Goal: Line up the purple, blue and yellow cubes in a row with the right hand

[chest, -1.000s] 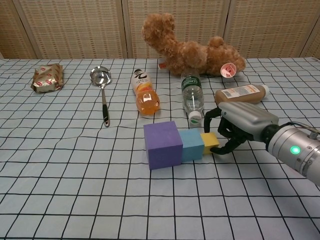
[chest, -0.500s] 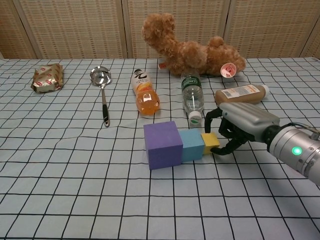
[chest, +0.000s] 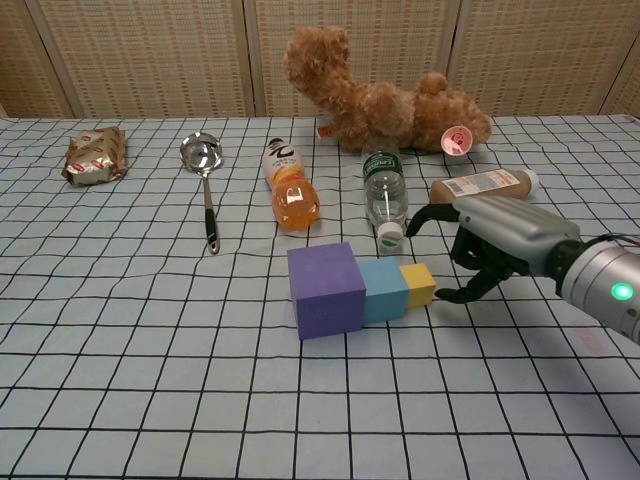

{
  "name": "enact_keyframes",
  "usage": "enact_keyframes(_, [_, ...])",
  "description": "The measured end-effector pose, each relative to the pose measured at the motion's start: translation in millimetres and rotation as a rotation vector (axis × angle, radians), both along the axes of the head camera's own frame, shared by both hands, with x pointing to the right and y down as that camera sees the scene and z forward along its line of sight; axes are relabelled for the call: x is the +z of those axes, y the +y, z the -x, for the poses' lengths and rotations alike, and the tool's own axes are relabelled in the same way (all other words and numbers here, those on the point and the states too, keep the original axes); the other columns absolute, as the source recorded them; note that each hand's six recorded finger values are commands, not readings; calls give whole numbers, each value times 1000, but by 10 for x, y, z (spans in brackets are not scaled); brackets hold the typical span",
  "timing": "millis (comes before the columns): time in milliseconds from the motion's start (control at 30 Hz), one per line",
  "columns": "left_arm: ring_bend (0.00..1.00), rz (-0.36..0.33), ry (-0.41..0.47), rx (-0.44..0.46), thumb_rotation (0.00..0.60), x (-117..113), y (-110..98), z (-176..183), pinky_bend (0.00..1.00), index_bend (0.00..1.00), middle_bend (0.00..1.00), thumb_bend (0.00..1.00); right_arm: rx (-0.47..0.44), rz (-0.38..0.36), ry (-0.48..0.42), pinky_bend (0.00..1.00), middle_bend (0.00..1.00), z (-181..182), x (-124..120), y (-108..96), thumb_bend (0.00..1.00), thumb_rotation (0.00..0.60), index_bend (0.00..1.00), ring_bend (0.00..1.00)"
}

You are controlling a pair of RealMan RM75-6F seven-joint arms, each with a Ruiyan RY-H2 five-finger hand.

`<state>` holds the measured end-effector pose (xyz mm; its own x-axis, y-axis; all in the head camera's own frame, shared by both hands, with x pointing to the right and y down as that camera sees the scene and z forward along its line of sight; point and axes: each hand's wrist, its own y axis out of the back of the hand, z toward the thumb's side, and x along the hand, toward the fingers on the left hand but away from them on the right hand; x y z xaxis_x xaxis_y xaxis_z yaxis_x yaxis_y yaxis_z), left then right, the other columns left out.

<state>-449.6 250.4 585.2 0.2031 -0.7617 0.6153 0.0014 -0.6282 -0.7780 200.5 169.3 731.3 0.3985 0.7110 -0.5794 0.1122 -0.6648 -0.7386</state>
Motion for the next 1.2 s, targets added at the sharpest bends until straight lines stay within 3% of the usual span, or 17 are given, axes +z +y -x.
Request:
enact_keyframes(100, [115, -1, 0, 0, 600, -1, 1, -2, 339, 192, 142, 560, -7, -6, 35, 1000, 952, -51, -30, -7, 148, 600, 382, 1000])
enact_keyframes(333, [115, 4, -4, 6, 600, 9, 13, -11, 339, 192, 142, 560, 1, 9, 112, 1000, 953, -119, -88, 15, 312, 600, 457, 1000])
enact_keyframes(633, [115, 5, -3, 1, 600, 8, 5, -2, 340, 193, 143, 560, 29, 81, 66, 1000, 957, -95, -40, 60, 337, 600, 480, 1000])
enact_keyframes(1200, [115, 8, -1, 1, 600, 5, 5, -2, 340, 193, 143, 561, 35, 107, 9, 1000, 960, -69, 21, 87, 338, 600, 478, 1000])
